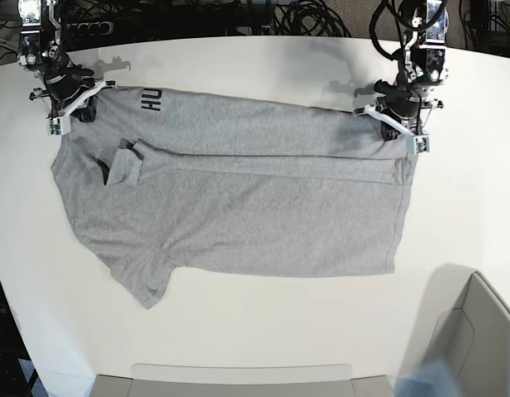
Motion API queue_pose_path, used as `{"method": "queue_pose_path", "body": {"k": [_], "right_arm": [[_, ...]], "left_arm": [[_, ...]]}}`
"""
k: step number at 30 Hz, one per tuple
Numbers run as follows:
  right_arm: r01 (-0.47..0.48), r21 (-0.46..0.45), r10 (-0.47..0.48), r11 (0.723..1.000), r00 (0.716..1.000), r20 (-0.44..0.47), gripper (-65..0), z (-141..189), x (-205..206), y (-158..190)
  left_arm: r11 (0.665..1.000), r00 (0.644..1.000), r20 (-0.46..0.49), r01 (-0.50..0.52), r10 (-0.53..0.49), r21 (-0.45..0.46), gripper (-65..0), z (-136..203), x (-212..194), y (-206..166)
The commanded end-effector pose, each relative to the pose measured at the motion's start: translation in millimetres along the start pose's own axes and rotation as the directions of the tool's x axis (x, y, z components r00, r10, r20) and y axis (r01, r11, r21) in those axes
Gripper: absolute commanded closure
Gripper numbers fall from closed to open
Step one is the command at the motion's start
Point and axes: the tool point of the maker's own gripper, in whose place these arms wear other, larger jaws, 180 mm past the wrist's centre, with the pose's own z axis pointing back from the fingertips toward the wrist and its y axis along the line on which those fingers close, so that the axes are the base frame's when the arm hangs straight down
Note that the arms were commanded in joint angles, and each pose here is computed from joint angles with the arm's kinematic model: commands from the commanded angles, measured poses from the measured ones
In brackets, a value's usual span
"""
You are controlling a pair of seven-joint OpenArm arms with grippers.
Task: Fold the T-shirt properly
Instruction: 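Release the folded edge and raise both grippers, then move both grippers down to the hem corners of the shirt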
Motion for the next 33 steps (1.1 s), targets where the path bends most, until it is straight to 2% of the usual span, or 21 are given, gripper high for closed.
{"method": "queue_pose_path", "body": {"k": [1, 9, 15, 18, 23, 26, 29, 33], "right_arm": [[-0.034, -0.043, 0.031, 0.999, 0.998, -0.054, -1.9, 7, -11, -17], [-0.070, -0.045, 0.064, 0.996, 0.990, -0.124, -1.9, 19, -36, -24], [-0.083, -0.029, 0.079, 0.996, 0.989, -0.125, -1.9, 25, -38, -18], [-0.088, -0.020, 0.085, 0.996, 0.991, -0.100, -2.0, 26, -30, -13], [-0.103, -0.002, 0.103, 0.995, 0.994, 0.042, -2.1, 29, 9, 1], [-0.116, 0.000, 0.115, 0.993, 0.987, 0.111, -2.1, 32, 35, 7], [-0.119, -0.022, 0.121, 0.993, 0.980, 0.157, -2.1, 38, 53, 2], [-0.122, -0.072, 0.137, 0.990, 0.958, 0.252, -2.1, 53, 89, -9]], "left_arm": [[0.998, 0.985, -0.170, 0.011, -0.002, 0.054, 0.0, 9, -47, 16], [0.999, 0.973, -0.229, 0.035, -0.026, 0.035, 0.0, 47, -85, 13], [0.998, 0.955, -0.294, 0.044, -0.028, 0.045, 0.0, 64, -115, 19], [0.998, 0.969, -0.244, 0.039, -0.025, 0.051, 0.0, 71, -97, 21], [0.998, 0.998, -0.063, 0.004, 0.000, 0.059, 0.0, 87, -33, 16], [0.999, 1.000, -0.007, 0.000, 0.000, 0.042, 0.0, 81, -11, 9], [0.999, 1.000, -0.003, -0.005, 0.005, 0.035, 0.0, 77, 1, 6], [1.000, 0.999, 0.049, 0.000, -0.001, 0.012, 0.0, 79, 26, -4]]}}
